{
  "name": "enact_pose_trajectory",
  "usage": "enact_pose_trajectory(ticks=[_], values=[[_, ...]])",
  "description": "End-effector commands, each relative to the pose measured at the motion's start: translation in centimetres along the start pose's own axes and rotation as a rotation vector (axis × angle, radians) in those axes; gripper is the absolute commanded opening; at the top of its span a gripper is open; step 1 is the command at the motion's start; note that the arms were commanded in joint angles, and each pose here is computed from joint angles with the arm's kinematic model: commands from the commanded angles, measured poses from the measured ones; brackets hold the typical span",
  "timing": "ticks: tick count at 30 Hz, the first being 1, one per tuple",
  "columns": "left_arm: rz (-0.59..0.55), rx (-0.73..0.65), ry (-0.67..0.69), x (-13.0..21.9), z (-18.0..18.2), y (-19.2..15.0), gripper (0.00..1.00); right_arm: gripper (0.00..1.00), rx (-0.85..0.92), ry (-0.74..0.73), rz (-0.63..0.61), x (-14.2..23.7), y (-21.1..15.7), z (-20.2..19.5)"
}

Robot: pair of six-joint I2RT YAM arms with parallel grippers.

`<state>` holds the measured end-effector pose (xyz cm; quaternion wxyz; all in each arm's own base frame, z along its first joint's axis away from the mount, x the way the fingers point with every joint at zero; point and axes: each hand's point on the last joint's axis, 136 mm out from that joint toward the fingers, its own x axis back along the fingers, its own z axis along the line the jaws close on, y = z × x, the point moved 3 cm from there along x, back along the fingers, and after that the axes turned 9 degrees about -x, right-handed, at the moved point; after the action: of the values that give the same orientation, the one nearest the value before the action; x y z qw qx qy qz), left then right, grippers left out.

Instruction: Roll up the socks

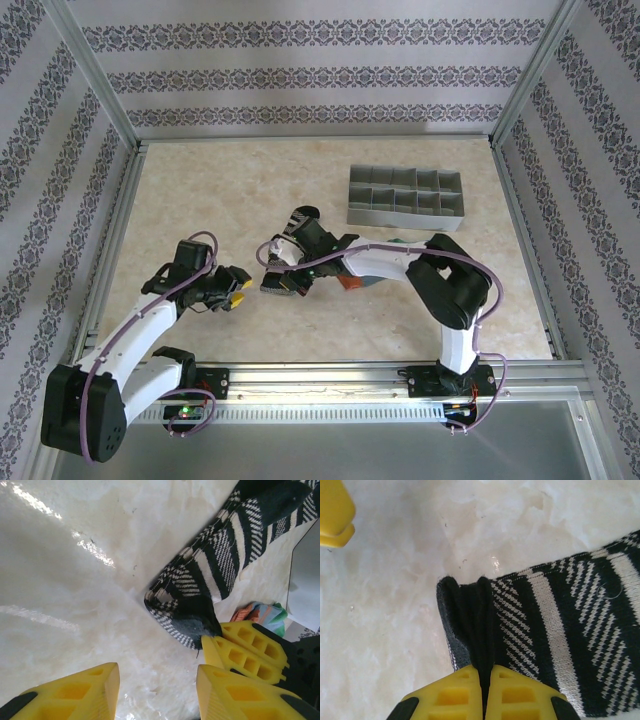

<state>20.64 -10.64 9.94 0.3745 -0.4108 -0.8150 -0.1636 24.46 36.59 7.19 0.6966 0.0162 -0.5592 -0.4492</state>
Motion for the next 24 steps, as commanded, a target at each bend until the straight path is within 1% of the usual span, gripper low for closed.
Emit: enact_pose_trajectory(ticks=[1, 8, 13, 24], values=[[0.005, 0.022, -0.067, -1.0, -0.8, -0.2, 0.43, 0.0, -0.078, 0.029, 0.045, -0.5, -0.4, -0.5], [-0.005, 0.028, -0.09, -3.4, -2.3, -0.1, 0.43, 0.0, -0.136, 0.011, 0.087, -1.5, -1.0, -1.8], [-0.026, 0.046, -0.075, -4.6, -2.2, 0.4, 0.43, 0.0, -0.167, 0.012, 0.094, -1.6, -1.1, -2.4], [-0.024, 0.096, -0.077, -7.2, -2.6, 1.6, 0.41, 0.0, -0.213, 0.043, 0.107, -1.8, -1.2, -2.8]])
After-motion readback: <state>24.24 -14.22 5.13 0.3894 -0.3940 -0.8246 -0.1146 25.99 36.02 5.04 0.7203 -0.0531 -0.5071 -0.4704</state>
